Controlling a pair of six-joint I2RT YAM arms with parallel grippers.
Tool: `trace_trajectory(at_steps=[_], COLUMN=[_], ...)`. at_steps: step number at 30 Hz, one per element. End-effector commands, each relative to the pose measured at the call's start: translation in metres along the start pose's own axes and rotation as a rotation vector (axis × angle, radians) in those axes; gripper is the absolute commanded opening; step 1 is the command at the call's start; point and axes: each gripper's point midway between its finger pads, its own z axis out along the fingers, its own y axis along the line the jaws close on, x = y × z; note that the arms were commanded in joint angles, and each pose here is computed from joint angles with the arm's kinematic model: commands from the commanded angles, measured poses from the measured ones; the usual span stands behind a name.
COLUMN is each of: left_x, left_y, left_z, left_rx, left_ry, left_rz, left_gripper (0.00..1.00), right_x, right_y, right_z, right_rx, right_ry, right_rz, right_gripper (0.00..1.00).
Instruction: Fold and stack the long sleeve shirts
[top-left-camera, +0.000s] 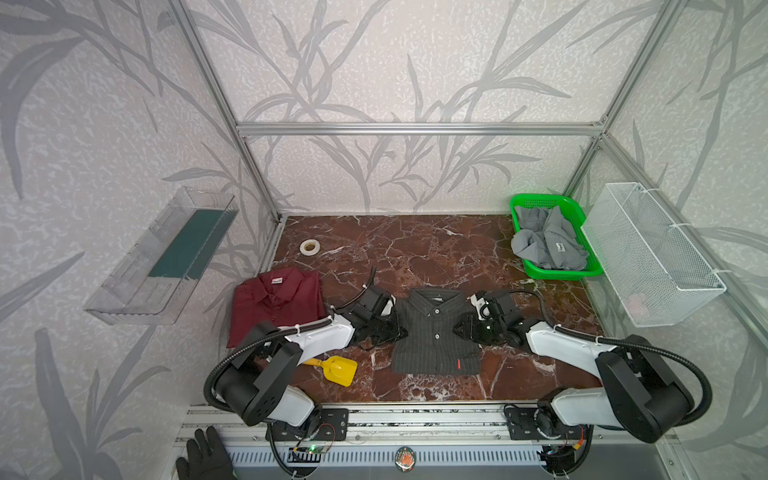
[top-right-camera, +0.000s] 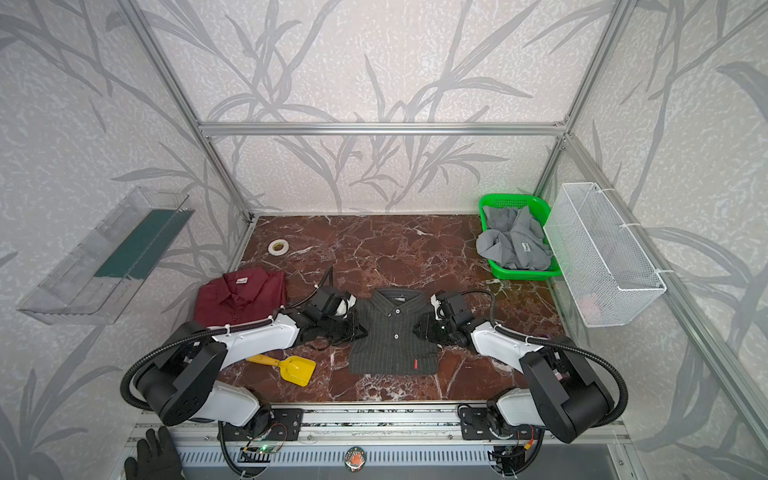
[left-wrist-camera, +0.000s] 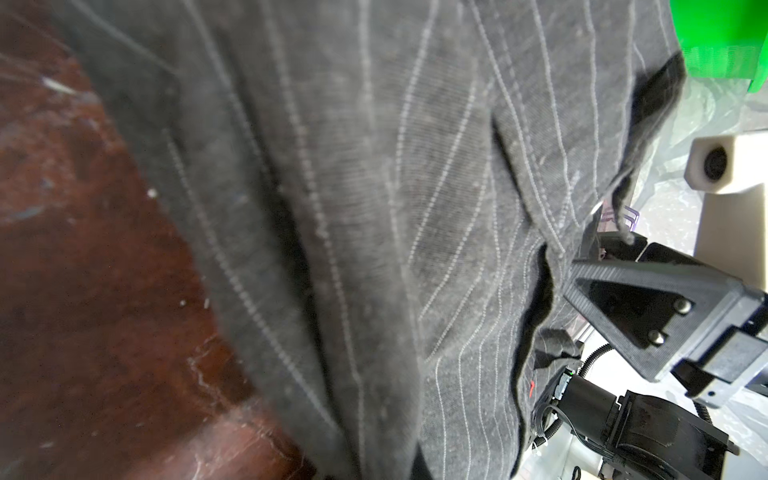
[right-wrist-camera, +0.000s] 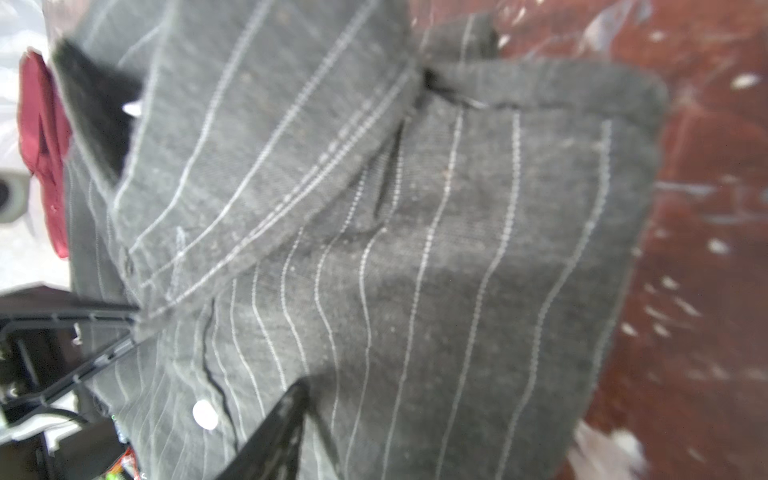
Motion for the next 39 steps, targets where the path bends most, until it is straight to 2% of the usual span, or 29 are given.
trace_trajectory(at_steps=[1, 7, 9, 14, 21, 31, 36, 39], left_x=[0.000, -0.017, -0.026, -0.056, -0.086, -0.097, -0.088, -0.085], left_y=[0.001, -0.010, -0.011, -0.013, 0.007, 0.087, 0.130, 0.149], left_z=[0.001, -0.011, -0.023, -0.074, -0.149, -0.246, -0.287, -0.298], left_rx=[0.006, 0.006, -0.018, -0.091, -0.224, -0.439, -0.594, -0.655], left_ry=[0.003, -0.028, -0.050, -0.153, -0.345, -0.595, -0.708, -0.745], left_rz=[0.003, 0.013, 0.018, 0.035, 0.018, -0.162, -0.266, -0.318], left_gripper=[0.00, 0.00, 0.00, 0.00, 0.00, 0.00, 0.00, 0.00], right_x=[0.048, 0.040, 0.032, 0.003, -0.022, -0.024, -0.025, -0.026], right_y=[-0.032, 0.013, 0.028, 0.085, 0.181, 0.303, 0.346, 0.366], right_z=[0.018, 0.022, 0.018, 0.005, 0.012, 0.058, 0.089, 0.102], right_rx=[0.121, 0.042, 0.011, -0.080, -0.202, -0.367, -0.453, -0.495], right_ry=[0.134, 0.102, 0.078, -0.010, -0.042, 0.000, 0.029, 0.026], right_rz=[0.043, -0.034, -0.048, -0.126, -0.235, -0.362, -0.388, -0.403], right_gripper=[0.37, 0.05, 0.00, 0.00, 0.00, 0.00, 0.00, 0.00])
